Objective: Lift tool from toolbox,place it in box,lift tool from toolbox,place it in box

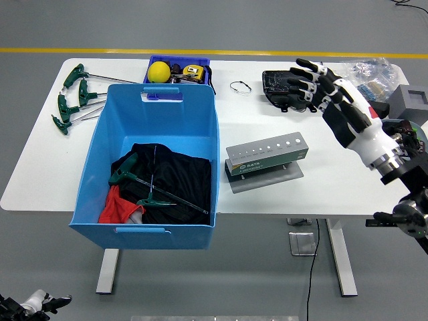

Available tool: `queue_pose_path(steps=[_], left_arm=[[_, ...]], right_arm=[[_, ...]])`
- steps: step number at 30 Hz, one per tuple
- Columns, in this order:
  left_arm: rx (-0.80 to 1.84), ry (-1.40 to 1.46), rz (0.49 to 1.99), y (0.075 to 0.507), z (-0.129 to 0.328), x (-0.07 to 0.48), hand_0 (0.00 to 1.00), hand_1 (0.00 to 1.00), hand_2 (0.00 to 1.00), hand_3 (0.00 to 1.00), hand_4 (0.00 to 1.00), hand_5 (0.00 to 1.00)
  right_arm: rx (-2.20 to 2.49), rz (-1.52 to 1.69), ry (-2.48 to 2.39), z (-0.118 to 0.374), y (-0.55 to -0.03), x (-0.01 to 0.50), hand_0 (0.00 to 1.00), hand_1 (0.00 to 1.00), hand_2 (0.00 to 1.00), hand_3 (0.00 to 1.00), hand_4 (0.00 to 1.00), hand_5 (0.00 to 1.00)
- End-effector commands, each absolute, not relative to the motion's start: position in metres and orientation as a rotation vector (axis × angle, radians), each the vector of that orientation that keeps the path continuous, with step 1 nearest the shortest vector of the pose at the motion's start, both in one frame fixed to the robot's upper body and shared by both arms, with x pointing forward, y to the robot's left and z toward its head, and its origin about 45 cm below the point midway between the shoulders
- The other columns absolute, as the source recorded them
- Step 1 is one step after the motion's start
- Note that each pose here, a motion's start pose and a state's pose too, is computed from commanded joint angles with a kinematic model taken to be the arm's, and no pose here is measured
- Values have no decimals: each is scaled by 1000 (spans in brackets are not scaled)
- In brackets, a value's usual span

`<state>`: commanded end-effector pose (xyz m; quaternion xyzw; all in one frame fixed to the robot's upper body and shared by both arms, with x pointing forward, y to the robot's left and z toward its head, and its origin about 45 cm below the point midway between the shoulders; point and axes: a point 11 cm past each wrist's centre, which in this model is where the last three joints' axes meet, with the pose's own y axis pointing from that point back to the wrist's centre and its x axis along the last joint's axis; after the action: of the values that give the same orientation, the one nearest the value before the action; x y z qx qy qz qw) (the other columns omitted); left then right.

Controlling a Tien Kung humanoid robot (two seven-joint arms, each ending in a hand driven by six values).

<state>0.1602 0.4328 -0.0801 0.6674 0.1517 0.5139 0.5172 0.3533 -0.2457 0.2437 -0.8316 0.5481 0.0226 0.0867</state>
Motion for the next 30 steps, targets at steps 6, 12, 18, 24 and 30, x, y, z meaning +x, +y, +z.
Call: queue_pose_path(steps=[6,12,18,24,30], left_arm=[[1606,357,1206,431,-81,159,715,665,677,625,658,665],[1607,362,1191,430,-82,157,715,662,677,625,659,665],[1600,372,1197,430,-83,155,709,663,677,626,658,665],[1585,379,1214,431,-82,158,708,662,676,627,659,665],[1572,395,1229,430,-82,159,708,659,676,625,659,665]], right_arm=[[-2416,164,1720,218,-257,340,834,798,835,840,998,854],[-2354,215,1781,208,-264,338,822,782,823,828,998,859],[-2326,208,1802,211,-271,340,810,774,817,817,998,859],[-2313,199,1810,214,-274,343,807,771,810,820,998,859],[-2305,222,1829,208,-276,341,805,764,808,815,998,858]])
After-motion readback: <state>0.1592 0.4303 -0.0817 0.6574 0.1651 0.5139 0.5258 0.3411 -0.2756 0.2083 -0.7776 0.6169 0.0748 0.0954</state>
